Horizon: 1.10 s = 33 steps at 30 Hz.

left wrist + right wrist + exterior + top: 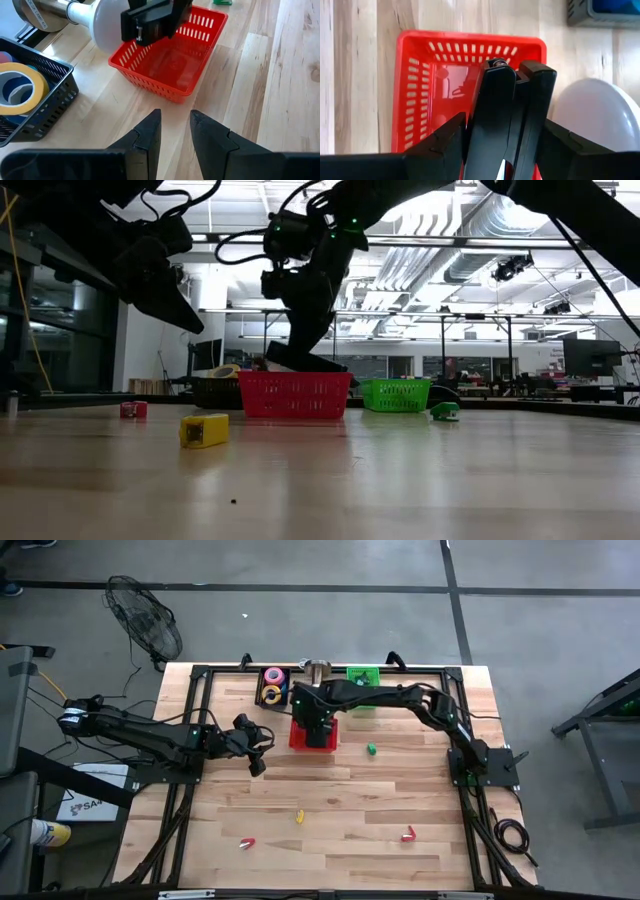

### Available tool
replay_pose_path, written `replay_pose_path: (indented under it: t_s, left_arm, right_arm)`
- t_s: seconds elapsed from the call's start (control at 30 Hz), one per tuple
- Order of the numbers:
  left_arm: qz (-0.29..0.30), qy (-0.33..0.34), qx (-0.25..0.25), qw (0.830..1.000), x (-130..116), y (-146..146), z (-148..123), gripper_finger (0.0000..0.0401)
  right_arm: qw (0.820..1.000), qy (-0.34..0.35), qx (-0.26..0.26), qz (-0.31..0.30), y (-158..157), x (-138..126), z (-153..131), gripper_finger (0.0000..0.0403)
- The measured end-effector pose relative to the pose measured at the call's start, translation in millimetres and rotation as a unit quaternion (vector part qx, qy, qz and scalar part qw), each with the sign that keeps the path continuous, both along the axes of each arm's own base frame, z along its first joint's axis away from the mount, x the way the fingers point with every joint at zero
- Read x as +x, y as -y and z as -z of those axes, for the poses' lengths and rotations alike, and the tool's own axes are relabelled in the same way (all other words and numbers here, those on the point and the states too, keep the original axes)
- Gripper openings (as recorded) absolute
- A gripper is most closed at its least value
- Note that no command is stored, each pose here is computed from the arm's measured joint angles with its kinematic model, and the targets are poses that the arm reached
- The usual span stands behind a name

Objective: Pick and place Stapler, Stapler remover, tape
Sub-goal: Put the black stapler into the red basket

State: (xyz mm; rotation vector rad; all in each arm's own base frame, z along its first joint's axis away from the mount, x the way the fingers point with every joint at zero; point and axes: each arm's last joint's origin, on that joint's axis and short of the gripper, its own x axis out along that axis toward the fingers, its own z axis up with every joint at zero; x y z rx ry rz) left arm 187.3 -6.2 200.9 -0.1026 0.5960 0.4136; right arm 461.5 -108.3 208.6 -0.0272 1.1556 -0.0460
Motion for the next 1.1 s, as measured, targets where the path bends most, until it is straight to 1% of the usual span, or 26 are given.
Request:
replay_pose_path:
  t_s: [0.4,0.63,0.73,0.8,0.97,1.1]
  left_arm:
    - [0.000,0.000,0.000,1.000,0.0,0.0,0.0,0.0102]
    - [0.000,0.000,0.000,1.000,0.0,0.1,0.0,0.0102]
    - [0.000,0.000,0.000,1.000,0.0,0.0,0.0,0.0102]
    - [0.000,0.000,0.000,1.000,0.0,0.0,-0.1,0.0102]
    - [0.000,0.000,0.000,1.000,0.0,0.0,0.0,0.0102]
    - [0.000,0.000,0.000,1.000,0.0,0.0,0.0,0.0102]
  right_arm:
    - [1.000,-0.003,0.002,0.002,-0.2,0.1,2.2,0.0183]
    - [1.000,-0.014,0.011,-0.003,-3.8,-2.9,16.6,0.0183]
    - [0.999,-0.031,0.010,-0.002,-4.9,-6.3,24.5,0.0183]
    - [1.000,-0.025,0.007,-0.002,-4.6,-5.2,24.9,0.0184]
    - [1.000,-0.016,0.004,-0.003,-4.2,-3.9,25.0,0.0194]
    - [1.000,-0.015,0.001,-0.002,-4.0,-3.5,24.8,0.0210]
